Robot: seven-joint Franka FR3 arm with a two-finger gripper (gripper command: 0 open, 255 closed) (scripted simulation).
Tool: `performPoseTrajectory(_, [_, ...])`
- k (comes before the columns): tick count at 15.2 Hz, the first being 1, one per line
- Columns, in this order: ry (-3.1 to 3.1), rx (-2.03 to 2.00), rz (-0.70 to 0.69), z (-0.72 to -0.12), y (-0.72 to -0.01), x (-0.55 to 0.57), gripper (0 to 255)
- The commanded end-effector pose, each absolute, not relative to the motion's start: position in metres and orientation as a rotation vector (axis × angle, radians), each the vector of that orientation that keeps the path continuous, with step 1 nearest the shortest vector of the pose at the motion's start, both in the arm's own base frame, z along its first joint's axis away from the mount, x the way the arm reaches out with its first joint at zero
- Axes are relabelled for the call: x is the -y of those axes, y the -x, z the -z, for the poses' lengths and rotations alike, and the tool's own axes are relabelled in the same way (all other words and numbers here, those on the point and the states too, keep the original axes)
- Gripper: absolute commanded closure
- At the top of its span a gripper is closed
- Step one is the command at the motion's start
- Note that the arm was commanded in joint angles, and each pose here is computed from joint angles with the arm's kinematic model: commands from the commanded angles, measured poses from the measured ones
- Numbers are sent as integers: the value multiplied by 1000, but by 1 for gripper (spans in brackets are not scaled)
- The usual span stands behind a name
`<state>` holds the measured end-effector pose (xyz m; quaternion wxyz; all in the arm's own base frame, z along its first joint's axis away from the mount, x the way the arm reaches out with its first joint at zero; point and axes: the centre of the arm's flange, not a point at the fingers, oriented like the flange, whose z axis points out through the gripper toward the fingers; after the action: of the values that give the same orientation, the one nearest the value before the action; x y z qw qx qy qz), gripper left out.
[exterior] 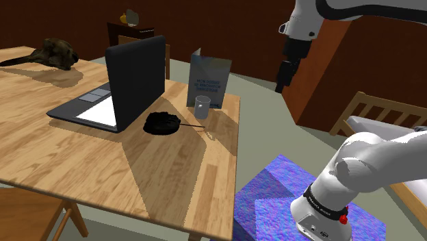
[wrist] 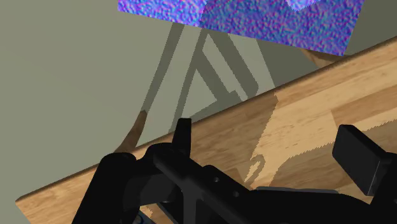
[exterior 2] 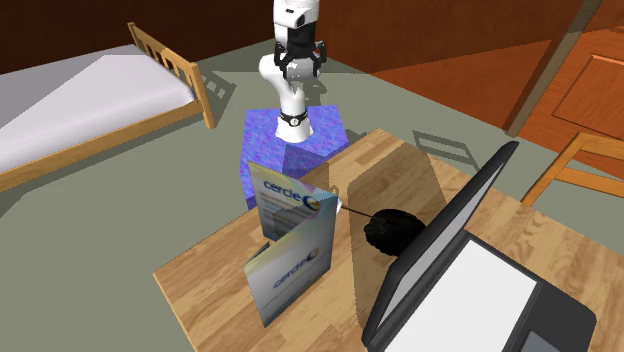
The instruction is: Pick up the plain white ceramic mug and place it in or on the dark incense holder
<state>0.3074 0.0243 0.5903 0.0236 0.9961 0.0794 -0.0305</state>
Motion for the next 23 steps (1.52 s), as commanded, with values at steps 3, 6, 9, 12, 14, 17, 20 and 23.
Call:
performPoseTrajectory(3, [-3089,-229,96,-578,-331,-24,0])
performPoseTrajectory(6, [-3098,-203,98,-558,-366,-23,0])
performPoseTrajectory(9, [-3107,-177,100,-539,-400,-22,0])
performPoseTrajectory(12, [-3116,-151,103,-520,-435,-20,0])
performPoseTrajectory(14, [-3122,-134,104,-507,-458,-19,0])
performPoseTrajectory(17, [-3130,-108,106,-487,-493,-16,0])
performPoseTrajectory(20, [-3138,-82,109,-468,-528,-13,0])
performPoseTrajectory(23, [-3146,-55,111,-448,-562,-10,0])
